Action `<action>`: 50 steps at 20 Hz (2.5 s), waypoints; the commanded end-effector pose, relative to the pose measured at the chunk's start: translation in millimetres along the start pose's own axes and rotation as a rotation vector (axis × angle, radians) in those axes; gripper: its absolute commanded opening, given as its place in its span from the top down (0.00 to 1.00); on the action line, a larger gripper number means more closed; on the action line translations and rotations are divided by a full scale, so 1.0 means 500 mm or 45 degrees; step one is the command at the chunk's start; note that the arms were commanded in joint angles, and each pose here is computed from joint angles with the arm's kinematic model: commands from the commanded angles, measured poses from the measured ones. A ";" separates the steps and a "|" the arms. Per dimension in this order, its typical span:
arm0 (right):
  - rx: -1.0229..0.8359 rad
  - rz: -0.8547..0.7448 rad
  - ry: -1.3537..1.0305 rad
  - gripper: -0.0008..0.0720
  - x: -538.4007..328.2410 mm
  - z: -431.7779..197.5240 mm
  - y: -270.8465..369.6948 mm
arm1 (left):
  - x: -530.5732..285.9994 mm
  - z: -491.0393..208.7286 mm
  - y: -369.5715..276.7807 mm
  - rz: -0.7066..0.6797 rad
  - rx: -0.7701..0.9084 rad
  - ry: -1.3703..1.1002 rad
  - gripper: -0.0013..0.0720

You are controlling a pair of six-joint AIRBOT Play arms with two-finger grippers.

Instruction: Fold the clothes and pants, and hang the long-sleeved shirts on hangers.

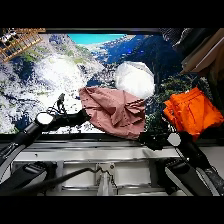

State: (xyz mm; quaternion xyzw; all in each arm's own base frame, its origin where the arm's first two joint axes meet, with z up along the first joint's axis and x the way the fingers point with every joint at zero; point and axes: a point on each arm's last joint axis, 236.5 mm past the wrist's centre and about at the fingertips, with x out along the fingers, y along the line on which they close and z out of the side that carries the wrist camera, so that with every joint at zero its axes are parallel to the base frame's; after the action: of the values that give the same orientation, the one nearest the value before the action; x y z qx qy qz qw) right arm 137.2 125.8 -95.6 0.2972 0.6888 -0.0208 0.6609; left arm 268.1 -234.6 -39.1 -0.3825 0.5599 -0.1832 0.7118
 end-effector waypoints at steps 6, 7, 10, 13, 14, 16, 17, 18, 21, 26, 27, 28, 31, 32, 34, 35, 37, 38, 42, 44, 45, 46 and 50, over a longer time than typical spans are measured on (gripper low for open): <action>0.405 0.069 -0.134 0.27 0.019 0.067 0.019 | -0.002 -0.016 -0.021 -0.039 -0.008 0.024 0.95; 0.417 0.062 -0.115 0.27 0.024 0.063 0.018 | -0.002 -0.014 -0.022 -0.041 -0.011 0.021 0.95; 0.437 0.043 -0.091 0.58 0.034 0.059 0.014 | -0.002 -0.008 -0.028 -0.057 -0.032 0.005 0.95; 0.394 0.079 -0.109 0.96 0.018 0.067 0.034 | -0.002 0.001 -0.027 -0.054 -0.018 -0.020 0.95; 0.346 0.110 -0.133 0.96 0.004 0.077 0.052 | -0.003 0.009 -0.027 -0.053 -0.002 -0.039 0.95; 0.245 0.202 -0.224 0.96 -0.047 0.113 0.106 | -0.013 0.037 -0.048 -0.074 0.068 -0.085 0.95; 0.171 0.262 -0.310 0.96 -0.092 0.144 0.146 | -0.027 0.062 -0.079 -0.107 0.125 -0.125 0.96; 0.094 0.334 -0.409 0.96 -0.147 0.176 0.193 | -0.049 0.092 -0.120 -0.147 0.196 -0.179 0.96; -0.149 0.638 -0.817 0.96 -0.409 0.266 0.370 | -0.158 0.185 -0.296 -0.270 0.483 -0.358 0.96; -0.347 0.890 -1.412 0.96 -0.857 0.284 0.462 | -0.402 0.236 -0.562 -0.329 0.941 -0.638 0.96; -0.370 0.905 -1.476 0.96 -0.909 0.271 0.462 | -0.447 0.235 -0.593 -0.323 0.991 -0.685 0.96; -0.410 0.895 -1.519 0.96 -0.947 0.253 0.461 | -0.479 0.228 -0.615 -0.321 1.023 -0.707 0.96; -0.556 0.799 -1.505 0.96 -0.976 0.188 0.454 | -0.538 0.178 -0.651 -0.355 1.068 -0.686 0.96; -0.615 0.756 -1.495 0.96 -0.981 0.163 0.447 | -0.553 0.158 -0.657 -0.373 1.077 -0.683 0.96; -0.699 0.697 -1.506 0.96 -0.994 0.121 0.431 | -0.578 0.123 -0.658 -0.389 1.098 -0.670 0.96; -0.724 0.697 -1.527 0.96 -1.007 0.101 0.425 | -0.592 0.104 -0.657 -0.394 1.102 -0.663 0.96; -0.747 0.709 -1.557 0.96 -1.025 0.063 0.411 | -0.614 0.068 -0.653 -0.402 1.117 -0.645 0.96; -0.757 0.707 -1.558 0.96 -1.027 0.044 0.401 | -0.623 0.053 -0.649 -0.402 1.119 -0.633 0.96; -0.797 0.629 -1.389 0.96 -0.965 -0.016 0.360 | -0.625 -0.028 -0.600 -0.350 1.086 -0.455 0.96; -0.823 0.577 -1.251 0.96 -0.916 -0.039 0.344 | -0.609 -0.067 -0.550 -0.263 1.066 -0.307 0.96; -0.849 0.545 -1.187 0.96 -0.894 -0.049 0.337 | -0.599 -0.082 -0.522 -0.210 1.055 -0.232 0.96; -0.857 0.514 -1.109 0.96 -0.868 -0.058 0.327 | -0.588 -0.099 -0.493 -0.158 1.028 -0.144 0.96; -0.851 0.396 -0.940 0.96 -0.811 -0.068 0.290 | -0.548 -0.140 -0.396 -0.003 0.940 0.099 0.96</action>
State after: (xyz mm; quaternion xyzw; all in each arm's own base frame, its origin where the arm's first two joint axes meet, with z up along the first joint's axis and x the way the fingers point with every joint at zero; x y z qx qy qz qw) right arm 163.5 107.4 363.6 0.1616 0.2637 0.2034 0.9290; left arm 174.3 -208.4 322.9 -0.1162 0.3968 -0.4086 0.8137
